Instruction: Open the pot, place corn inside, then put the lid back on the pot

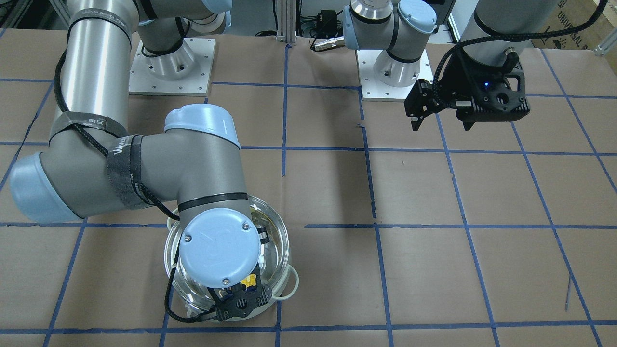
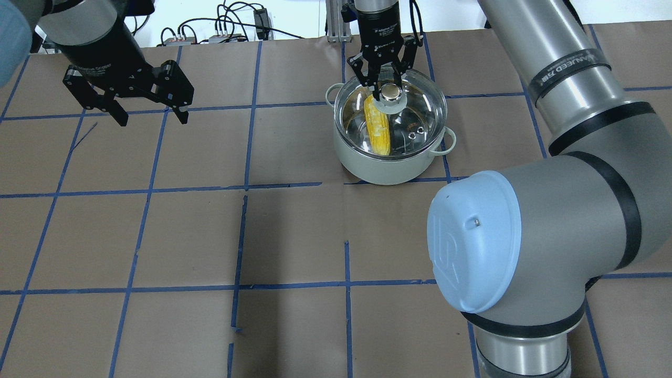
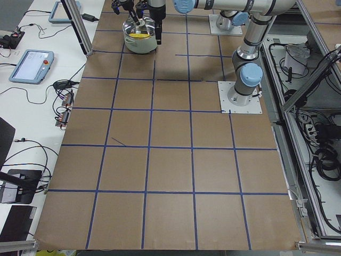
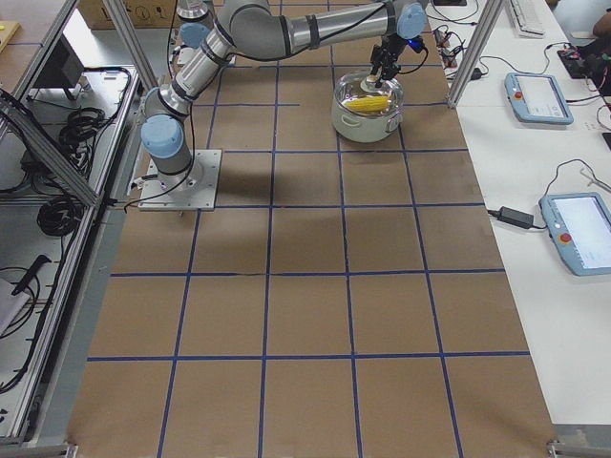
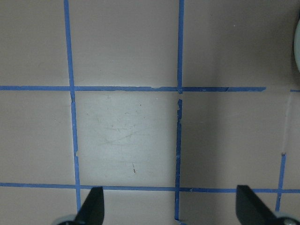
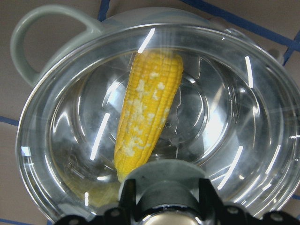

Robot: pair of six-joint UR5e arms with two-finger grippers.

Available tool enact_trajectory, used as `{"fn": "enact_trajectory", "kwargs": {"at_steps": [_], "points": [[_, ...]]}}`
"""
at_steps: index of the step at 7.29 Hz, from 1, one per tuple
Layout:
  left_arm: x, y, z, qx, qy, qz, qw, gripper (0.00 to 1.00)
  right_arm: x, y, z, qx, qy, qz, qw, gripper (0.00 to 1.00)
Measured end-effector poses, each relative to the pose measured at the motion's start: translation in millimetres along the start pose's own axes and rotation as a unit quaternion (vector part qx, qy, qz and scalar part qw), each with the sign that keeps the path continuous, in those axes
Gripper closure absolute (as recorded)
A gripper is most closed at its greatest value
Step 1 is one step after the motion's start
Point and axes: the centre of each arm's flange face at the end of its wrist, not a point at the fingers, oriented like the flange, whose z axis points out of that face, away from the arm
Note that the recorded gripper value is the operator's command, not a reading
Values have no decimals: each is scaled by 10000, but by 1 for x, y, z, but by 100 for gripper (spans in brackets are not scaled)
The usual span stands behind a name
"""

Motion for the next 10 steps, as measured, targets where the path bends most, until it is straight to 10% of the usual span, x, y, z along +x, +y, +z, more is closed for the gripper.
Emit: {"fn": "enact_trajectory", "kwargs": {"at_steps": [10], "points": [[0,1,-1,13,0,5,10000,0,2,0,1,-24,2,10,10000,62]]}}
